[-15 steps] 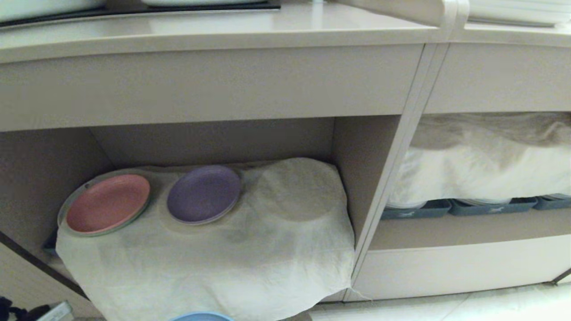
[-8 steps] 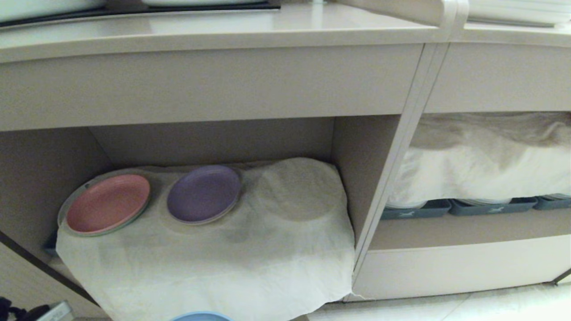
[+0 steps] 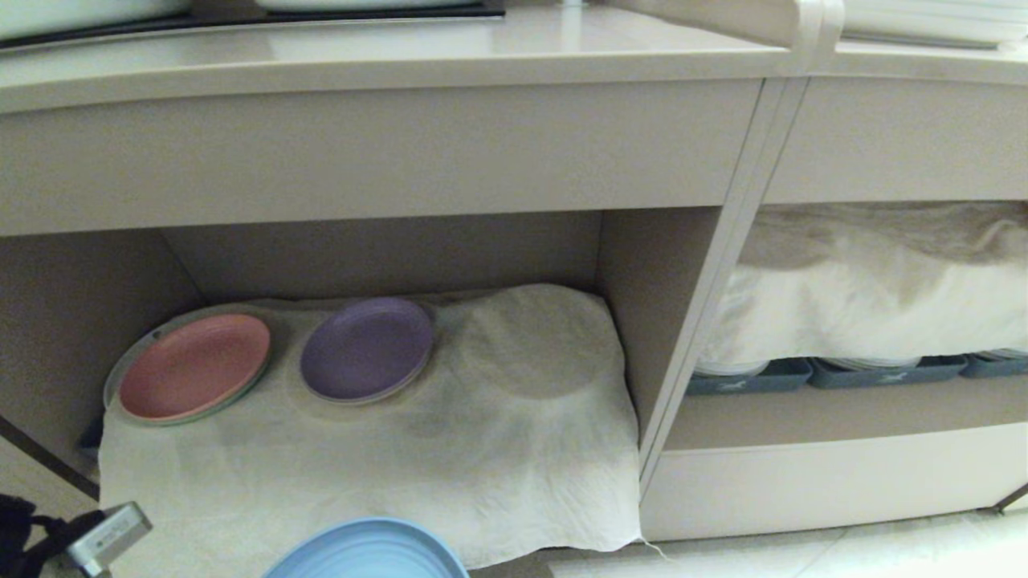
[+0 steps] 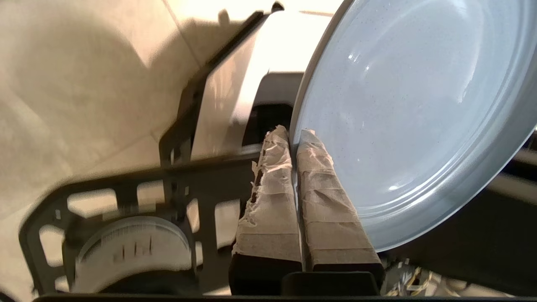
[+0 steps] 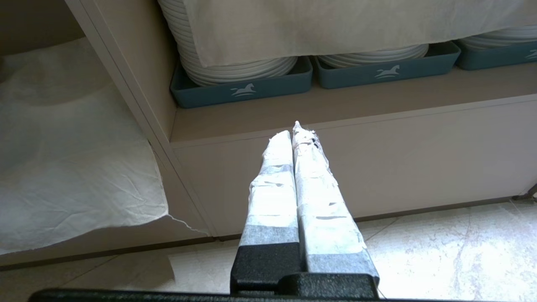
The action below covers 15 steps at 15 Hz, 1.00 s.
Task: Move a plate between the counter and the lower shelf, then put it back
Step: Put the plate in the cupboard
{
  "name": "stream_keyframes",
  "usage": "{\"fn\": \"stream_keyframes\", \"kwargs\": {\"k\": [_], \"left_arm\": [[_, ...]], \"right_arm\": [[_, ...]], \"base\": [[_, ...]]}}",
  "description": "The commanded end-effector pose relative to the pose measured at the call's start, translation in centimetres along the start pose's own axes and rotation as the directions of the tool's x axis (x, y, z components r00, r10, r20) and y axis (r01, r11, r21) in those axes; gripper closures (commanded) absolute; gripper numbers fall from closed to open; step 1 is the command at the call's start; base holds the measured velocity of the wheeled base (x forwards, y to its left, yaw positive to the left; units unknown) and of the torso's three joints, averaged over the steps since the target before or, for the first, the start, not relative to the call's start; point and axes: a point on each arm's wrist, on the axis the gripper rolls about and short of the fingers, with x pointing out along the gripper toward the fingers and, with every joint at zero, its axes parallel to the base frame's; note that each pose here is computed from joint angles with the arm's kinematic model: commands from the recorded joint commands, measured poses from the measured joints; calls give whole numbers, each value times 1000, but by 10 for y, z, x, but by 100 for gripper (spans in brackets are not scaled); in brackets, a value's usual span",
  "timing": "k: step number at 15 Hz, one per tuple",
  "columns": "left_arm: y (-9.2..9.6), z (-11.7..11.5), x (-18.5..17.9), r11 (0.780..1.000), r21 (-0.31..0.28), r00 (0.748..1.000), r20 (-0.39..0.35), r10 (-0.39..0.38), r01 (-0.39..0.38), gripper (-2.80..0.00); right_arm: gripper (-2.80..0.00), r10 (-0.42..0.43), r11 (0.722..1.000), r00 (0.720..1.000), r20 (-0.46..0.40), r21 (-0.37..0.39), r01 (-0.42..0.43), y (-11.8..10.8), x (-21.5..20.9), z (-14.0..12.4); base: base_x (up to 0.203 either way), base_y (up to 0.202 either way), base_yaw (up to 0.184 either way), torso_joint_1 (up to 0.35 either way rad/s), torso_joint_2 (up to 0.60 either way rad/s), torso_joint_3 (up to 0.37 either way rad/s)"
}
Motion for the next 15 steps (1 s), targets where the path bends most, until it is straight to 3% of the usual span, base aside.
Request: {"fn": "stream_keyframes", "kwargs": {"k": [1, 10, 15], "left_arm": [[-2, 13, 7, 1000, -14, 999, -33, 9, -10, 0], [-9, 67, 41, 1000, -14, 1000, -25, 6, -7, 0], [-33, 93, 50, 998, -59, 999, -28, -35, 34, 0]], "right_arm": [[0, 0, 1000, 1000, 0, 1, 0, 0, 0, 0], [0, 0, 1000, 1000, 0, -1, 0, 0, 0, 0], [0, 0, 1000, 1000, 0, 0, 0, 0, 0, 0]], "base": [[0, 0, 0, 0, 0, 0], [0, 0, 0, 0, 0, 0], [0, 0, 0, 0, 0, 0]]}}
